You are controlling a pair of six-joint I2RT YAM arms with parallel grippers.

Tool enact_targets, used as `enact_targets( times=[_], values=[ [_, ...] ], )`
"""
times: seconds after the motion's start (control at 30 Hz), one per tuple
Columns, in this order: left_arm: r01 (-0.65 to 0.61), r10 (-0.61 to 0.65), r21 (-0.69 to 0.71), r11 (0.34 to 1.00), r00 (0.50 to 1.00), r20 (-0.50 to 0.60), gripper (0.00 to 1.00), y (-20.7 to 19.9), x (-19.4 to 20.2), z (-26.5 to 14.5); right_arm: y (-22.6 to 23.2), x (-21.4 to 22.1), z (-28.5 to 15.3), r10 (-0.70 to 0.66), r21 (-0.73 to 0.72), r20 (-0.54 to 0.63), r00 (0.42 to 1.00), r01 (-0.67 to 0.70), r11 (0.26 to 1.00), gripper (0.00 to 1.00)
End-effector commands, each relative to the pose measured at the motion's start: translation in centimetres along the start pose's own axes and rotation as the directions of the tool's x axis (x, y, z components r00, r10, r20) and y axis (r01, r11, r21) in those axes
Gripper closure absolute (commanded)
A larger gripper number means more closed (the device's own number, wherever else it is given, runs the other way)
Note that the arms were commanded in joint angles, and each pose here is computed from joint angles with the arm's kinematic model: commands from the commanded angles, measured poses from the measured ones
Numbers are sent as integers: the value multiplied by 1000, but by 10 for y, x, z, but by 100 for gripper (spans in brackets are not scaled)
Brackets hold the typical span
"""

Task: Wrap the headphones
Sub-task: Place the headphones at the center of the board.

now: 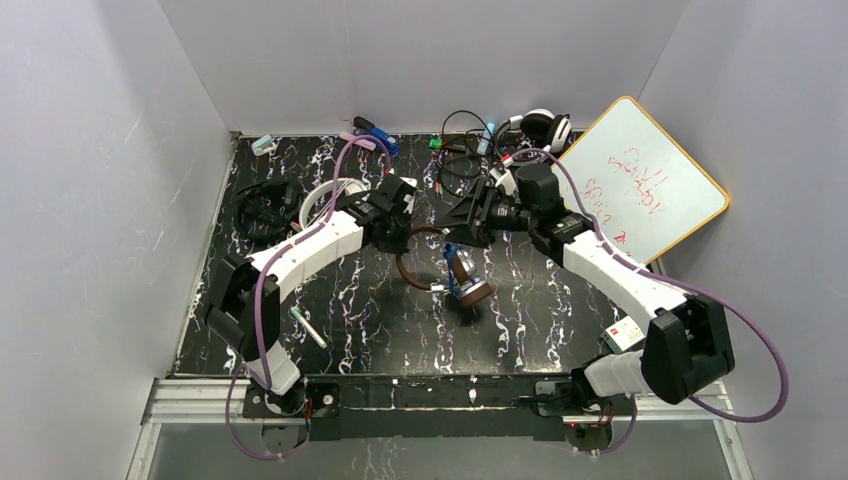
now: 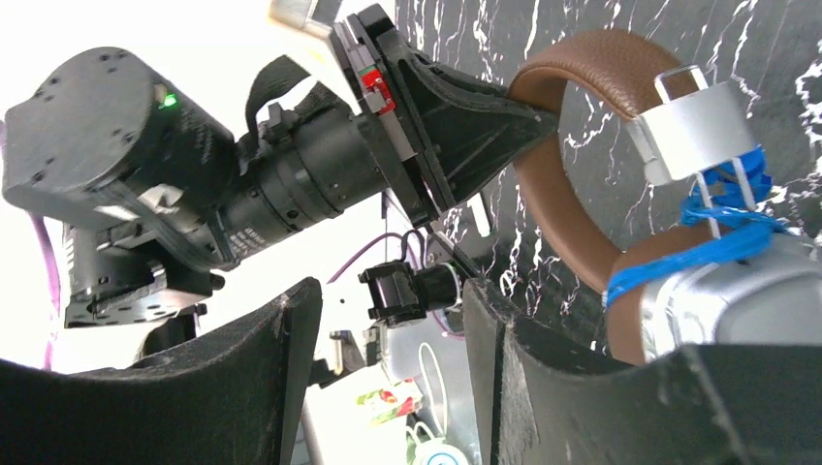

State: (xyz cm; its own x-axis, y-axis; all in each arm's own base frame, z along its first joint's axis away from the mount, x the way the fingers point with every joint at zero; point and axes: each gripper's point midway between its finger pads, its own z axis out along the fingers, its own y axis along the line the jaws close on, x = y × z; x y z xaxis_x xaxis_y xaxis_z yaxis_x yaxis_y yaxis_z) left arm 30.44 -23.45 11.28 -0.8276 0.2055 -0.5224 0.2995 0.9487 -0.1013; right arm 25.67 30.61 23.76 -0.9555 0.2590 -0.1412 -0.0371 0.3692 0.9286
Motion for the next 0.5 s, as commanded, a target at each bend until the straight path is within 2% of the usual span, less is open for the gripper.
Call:
enact_targets(
  times=[0.0,0.23,0.47],
  values=[
    [73,-75,-23,997,993,-86,100,10,9,-17,15,-18,-20,-106,2,89,990,106,994,37],
    [147,-150,-30,989,980,-131,100,41,37,-40,1,-35,-36,-122,22,133,984,121,992,37],
    [289,-294,-56,956,944,-147,100,81,64,-62,-5,-41,-40,-137,-6,102,985,138,990,37]
  ],
)
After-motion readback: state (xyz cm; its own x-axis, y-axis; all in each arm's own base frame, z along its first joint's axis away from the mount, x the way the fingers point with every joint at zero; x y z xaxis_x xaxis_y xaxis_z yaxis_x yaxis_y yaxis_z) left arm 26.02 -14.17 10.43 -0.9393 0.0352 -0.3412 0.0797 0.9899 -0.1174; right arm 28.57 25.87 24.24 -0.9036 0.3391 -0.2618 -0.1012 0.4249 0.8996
